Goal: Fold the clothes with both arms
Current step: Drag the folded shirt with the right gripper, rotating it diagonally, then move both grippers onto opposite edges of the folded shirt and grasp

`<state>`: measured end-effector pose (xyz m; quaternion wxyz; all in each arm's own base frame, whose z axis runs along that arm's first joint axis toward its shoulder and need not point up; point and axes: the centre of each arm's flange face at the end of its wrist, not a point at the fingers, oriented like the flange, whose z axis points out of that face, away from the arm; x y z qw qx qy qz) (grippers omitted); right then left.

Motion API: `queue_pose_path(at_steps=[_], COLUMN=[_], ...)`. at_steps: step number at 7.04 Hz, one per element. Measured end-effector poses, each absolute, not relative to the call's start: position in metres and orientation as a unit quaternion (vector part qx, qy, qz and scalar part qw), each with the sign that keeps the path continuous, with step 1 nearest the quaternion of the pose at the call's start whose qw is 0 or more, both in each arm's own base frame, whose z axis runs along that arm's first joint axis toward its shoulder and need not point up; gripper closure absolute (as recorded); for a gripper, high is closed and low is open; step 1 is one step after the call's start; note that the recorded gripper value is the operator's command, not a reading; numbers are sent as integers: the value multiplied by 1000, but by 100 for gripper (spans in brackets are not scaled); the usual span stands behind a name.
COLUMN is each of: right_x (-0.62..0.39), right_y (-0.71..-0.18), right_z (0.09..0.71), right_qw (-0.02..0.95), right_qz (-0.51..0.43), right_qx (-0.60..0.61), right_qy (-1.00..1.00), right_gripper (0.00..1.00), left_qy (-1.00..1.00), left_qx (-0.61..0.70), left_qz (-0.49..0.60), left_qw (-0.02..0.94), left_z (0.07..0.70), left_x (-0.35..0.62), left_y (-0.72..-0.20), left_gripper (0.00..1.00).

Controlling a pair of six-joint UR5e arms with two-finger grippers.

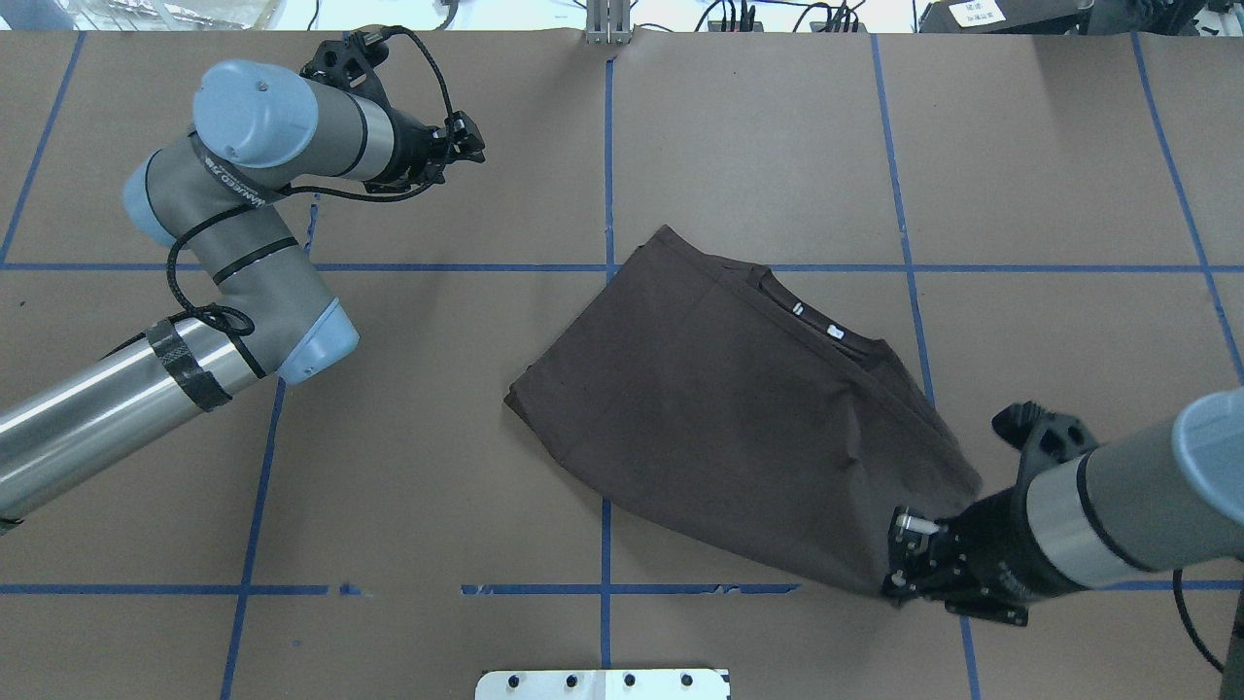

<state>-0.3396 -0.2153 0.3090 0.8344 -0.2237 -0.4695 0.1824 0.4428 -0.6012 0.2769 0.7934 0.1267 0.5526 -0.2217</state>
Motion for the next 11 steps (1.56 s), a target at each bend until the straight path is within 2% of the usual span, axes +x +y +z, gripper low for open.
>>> queue_pose_path(at_steps=[2,3,5,7,9,11], right_x=[-390,-399,-382,-349,-340,-341], right_y=[-160,-161,-219,-283,-308,-314], right_z=[331,336,322,308,313,313], right_qw=[862,866,845,817,810,808], right_qz=[146,158,224,288,313,317], right_qx=[-198,-167,-107,-61,-45,-41], right_qy=[-443,-445,-474,-496,-493,-494], right_gripper=[0,0,0,0,0,0], left_qy=[593,612,618,571,547,537], left_qx=[56,24,-9,-11,-16,-12], left_qz=[-200,-199,-211,-224,-215,-215], left_qw=[778,765,757,790,809,816], left_z=[252,243,244,256,267,273], left_x=[435,427,427,484,522,535], left_y=[-572,-543,-470,-409,-379,-378], left_gripper=[30,34,44,46,51,55])
